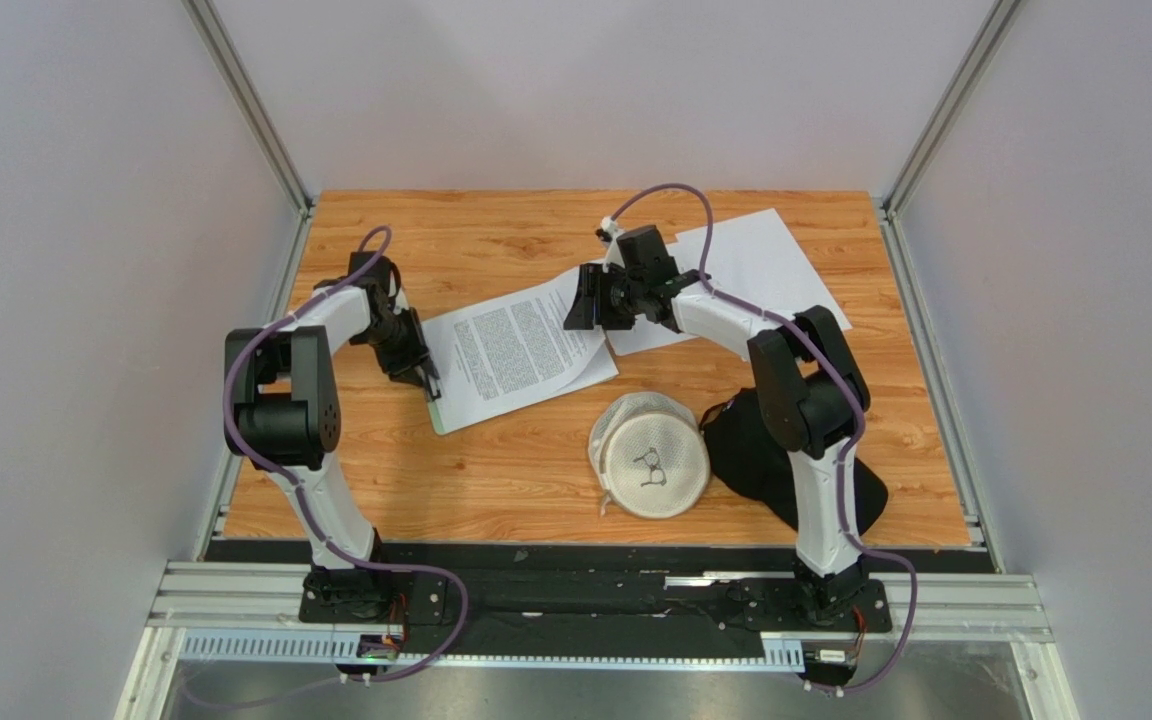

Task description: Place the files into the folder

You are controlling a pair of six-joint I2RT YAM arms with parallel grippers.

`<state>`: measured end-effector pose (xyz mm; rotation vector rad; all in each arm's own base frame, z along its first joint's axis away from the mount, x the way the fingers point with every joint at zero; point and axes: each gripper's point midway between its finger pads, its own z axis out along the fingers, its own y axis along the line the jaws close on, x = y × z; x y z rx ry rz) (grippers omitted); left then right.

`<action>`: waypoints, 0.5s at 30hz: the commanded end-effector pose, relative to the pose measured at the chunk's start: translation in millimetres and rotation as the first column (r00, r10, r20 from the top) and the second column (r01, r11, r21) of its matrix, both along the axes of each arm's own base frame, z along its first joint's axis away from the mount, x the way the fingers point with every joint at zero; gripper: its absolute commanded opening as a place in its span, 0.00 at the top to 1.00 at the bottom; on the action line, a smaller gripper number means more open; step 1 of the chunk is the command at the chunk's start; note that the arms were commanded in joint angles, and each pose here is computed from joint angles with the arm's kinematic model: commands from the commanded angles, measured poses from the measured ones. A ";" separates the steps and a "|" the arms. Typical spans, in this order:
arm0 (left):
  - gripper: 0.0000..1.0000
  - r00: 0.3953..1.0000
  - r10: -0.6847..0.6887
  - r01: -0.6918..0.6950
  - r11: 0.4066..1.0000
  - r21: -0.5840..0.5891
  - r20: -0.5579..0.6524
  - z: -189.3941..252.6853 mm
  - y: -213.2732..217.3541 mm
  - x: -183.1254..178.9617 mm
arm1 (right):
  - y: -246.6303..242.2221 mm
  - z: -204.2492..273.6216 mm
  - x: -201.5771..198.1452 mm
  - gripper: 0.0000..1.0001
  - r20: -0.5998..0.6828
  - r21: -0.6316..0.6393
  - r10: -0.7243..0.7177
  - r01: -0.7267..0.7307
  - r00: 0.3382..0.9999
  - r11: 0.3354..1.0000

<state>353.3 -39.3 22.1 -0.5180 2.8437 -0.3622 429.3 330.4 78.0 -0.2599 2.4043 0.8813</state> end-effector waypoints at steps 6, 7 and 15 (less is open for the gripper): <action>1.00 0.999 -0.037 0.038 0.999 -0.027 0.036 5.9 -10.9 10.4 | 21.4 6.5 16.8 0.49 0.047 0.094 0.080 -0.084 0.996 0.992; 1.00 0.999 -0.036 0.037 0.999 -0.027 0.034 5.5 -10.9 10.3 | 26.5 9.2 16.9 0.59 0.058 0.121 0.099 -0.105 0.993 0.987; 1.00 0.998 -0.032 0.035 0.998 -0.053 0.050 3.9 -17.0 9.2 | 10.0 -6.0 21.5 1.00 0.073 0.064 -0.015 0.010 0.997 0.998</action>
